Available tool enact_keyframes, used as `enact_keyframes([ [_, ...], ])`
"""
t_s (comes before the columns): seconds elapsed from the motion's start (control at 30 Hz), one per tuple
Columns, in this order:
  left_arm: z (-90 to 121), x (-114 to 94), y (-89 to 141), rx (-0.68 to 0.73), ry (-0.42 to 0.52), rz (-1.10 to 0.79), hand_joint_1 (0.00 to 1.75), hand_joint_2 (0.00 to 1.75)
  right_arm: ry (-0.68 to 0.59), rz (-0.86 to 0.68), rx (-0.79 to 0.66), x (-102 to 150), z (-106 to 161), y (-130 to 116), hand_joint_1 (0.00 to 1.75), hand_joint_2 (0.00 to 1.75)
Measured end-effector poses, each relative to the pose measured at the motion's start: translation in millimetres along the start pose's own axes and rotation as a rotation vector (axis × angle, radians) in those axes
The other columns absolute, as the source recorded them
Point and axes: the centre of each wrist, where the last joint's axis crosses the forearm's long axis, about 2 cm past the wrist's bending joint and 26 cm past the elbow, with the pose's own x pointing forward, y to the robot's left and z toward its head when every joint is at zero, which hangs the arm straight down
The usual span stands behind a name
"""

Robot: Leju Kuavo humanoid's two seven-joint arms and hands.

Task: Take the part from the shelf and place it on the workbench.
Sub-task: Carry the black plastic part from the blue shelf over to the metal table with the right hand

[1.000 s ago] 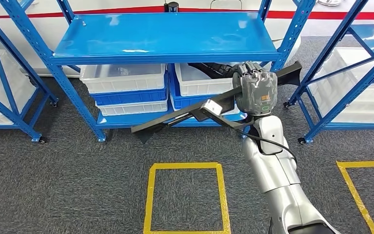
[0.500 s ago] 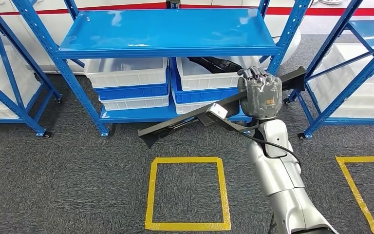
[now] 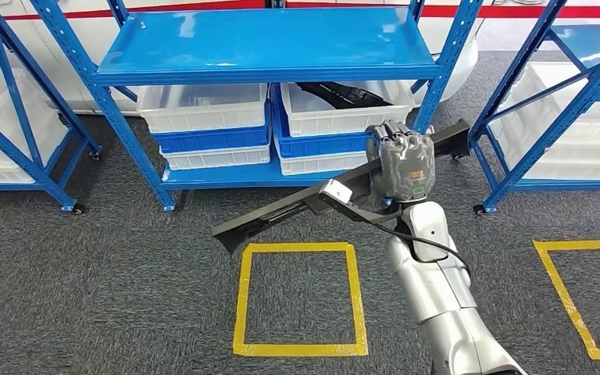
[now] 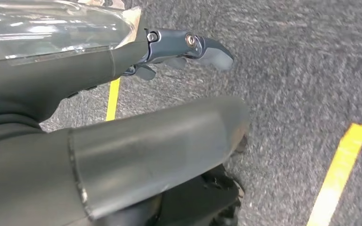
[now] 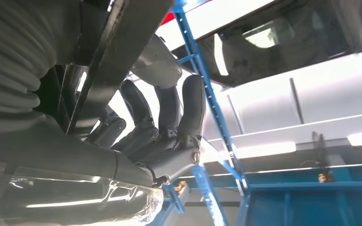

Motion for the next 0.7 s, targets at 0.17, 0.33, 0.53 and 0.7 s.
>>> enact_keyframes([
  [0.17,0.4,-0.6,-0.3,0.013,0.005,0.008,0.00,0.00,-0.015,0.003,0.019,5.3,8.5,3.9,1.75,1.75],
  [0.33,1.4,-1.6,-1.7,0.032,0.002,0.015,0.00,0.00,-0.011,-0.001,0.033,7.4,16.7,6.3,1.75,1.75],
  [0.53,2.6,-2.5,-4.1,0.037,0.004,0.018,0.00,0.00,-0.003,-0.001,-0.004,7.1,8.6,-1.2,1.75,1.75],
  [0.7,2.9,-3.2,-4.2,0.039,0.006,0.018,0.00,0.00,0.000,-0.001,-0.011,7.7,7.1,-2.6,1.75,1.75],
])
